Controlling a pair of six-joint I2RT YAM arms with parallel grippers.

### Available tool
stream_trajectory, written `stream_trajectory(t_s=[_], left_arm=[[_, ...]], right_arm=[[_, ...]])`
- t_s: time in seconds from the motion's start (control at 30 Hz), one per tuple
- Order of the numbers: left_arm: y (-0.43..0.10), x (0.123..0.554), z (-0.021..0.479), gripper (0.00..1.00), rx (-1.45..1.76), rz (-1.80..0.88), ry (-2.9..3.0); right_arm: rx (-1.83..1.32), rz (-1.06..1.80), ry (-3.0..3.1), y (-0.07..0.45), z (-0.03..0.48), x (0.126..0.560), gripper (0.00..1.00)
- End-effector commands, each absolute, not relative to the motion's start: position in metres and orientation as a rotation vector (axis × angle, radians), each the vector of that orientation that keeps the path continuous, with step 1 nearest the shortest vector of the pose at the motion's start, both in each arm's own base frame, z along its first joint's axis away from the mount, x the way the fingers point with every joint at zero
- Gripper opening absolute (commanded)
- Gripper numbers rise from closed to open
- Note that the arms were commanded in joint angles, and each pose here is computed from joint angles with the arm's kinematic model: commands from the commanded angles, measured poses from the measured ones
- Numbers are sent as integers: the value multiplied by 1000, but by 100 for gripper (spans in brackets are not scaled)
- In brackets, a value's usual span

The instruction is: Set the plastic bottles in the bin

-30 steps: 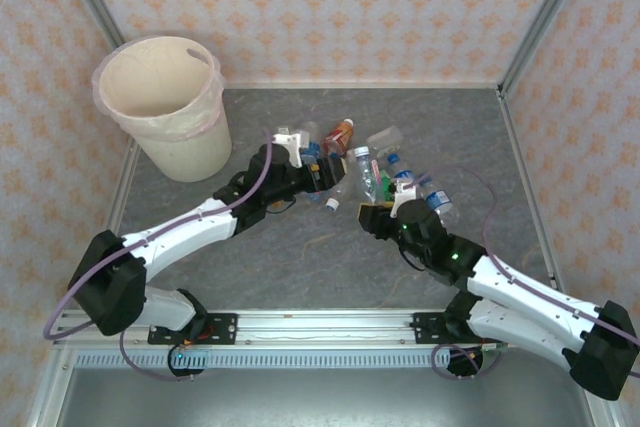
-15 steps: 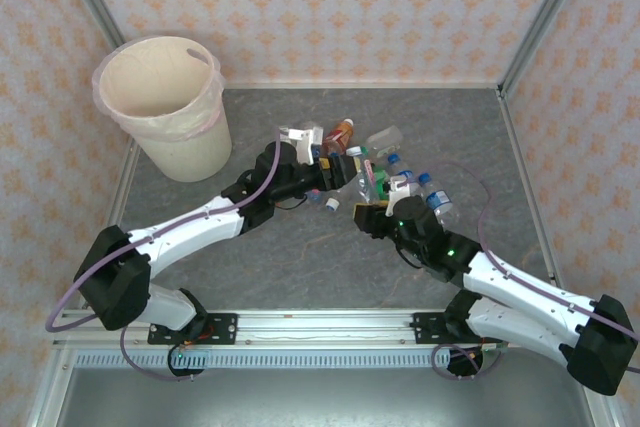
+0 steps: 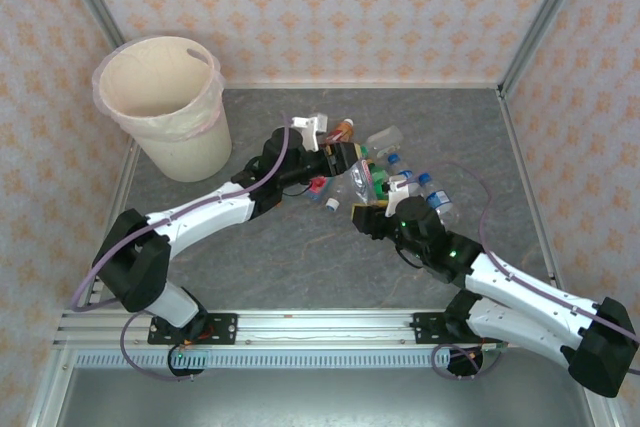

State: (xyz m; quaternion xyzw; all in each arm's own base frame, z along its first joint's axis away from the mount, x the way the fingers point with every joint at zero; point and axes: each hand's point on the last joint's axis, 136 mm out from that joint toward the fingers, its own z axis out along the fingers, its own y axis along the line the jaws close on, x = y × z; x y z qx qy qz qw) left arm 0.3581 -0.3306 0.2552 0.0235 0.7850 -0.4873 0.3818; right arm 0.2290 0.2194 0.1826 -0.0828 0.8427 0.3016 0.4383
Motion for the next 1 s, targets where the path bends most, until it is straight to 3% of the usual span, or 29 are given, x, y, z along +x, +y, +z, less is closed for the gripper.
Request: stream_trajectory(t_s=[0.0, 0.2, 0.37, 0.53, 0.67, 0.97], left_arm=[[-340, 354, 280, 52, 127, -1317, 1923], [-339, 351, 284, 39, 148, -1310, 1917], [-334, 350, 289, 29, 144, -1281, 1909], [-321, 351, 301, 29, 129, -1212, 1888], [-307, 355, 311, 29, 102, -1149, 1883], [-232, 373, 348, 31, -36, -905, 1856]], right_arm=[[-217, 773, 2051, 223, 195, 229, 46], [-211, 785, 2047, 224, 196, 230, 47], [-193, 794, 2039, 223, 199, 230, 60], [-147, 797, 1999, 217, 211, 232, 76], [-110, 788, 1945, 210, 231, 235, 98], [-117, 847, 1852, 212, 270, 233, 100]])
